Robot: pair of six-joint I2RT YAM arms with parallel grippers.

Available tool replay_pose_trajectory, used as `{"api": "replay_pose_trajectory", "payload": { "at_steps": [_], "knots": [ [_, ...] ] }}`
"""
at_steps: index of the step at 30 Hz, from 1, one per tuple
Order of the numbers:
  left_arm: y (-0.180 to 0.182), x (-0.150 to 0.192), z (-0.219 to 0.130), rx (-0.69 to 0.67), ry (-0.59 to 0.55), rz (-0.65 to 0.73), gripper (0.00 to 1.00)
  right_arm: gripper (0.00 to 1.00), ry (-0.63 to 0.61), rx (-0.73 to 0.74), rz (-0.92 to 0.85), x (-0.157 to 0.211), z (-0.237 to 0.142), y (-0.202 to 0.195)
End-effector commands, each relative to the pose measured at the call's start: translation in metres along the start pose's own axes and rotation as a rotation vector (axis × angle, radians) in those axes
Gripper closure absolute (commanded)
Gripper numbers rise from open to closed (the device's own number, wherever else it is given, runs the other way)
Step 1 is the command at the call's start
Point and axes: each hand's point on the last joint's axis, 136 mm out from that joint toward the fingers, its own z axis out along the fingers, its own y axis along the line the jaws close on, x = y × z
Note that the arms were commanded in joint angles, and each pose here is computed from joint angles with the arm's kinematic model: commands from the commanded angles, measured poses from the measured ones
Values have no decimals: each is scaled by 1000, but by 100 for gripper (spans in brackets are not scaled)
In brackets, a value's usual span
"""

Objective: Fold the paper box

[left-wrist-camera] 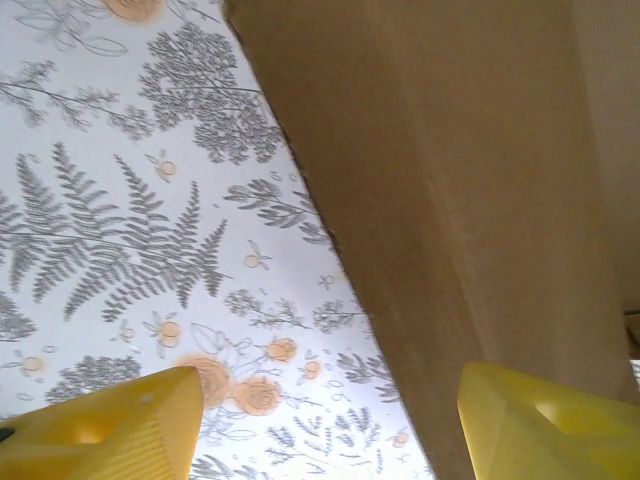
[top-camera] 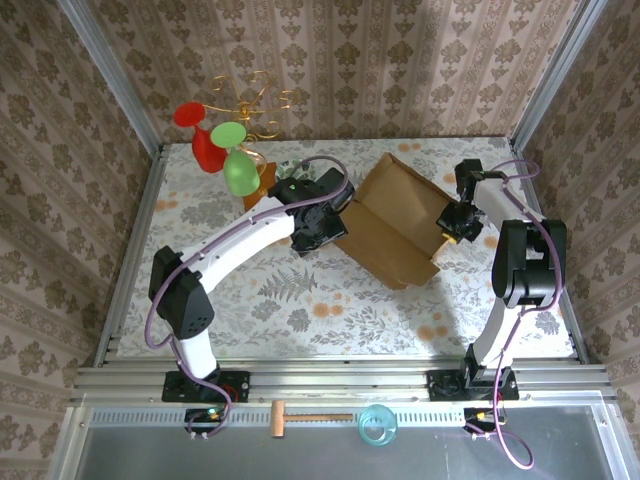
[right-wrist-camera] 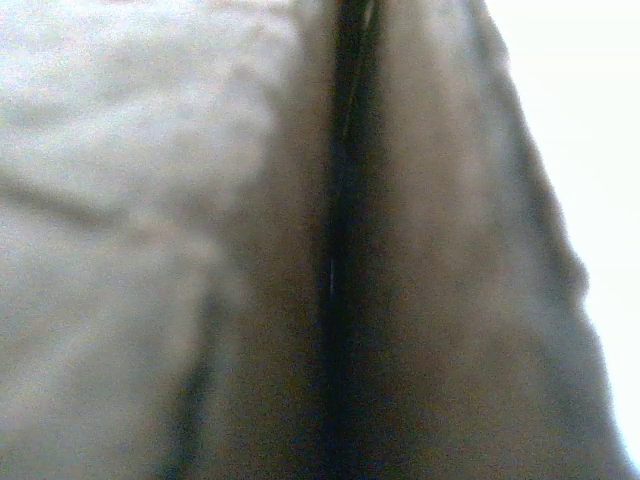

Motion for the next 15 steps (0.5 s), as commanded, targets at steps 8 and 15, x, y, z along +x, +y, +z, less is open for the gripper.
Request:
{"api": "replay_pose_trajectory", "payload": {
  "at_steps": [8, 15],
  "knots": [
    [-24, -6, 19, 53, -3, -54, 39, 100, 72, 1, 36, 22, 12, -5],
    [-21, -7, 25, 16, -17, -42, 59, 100, 76, -1, 41, 25, 12, -7]
  ]
}}
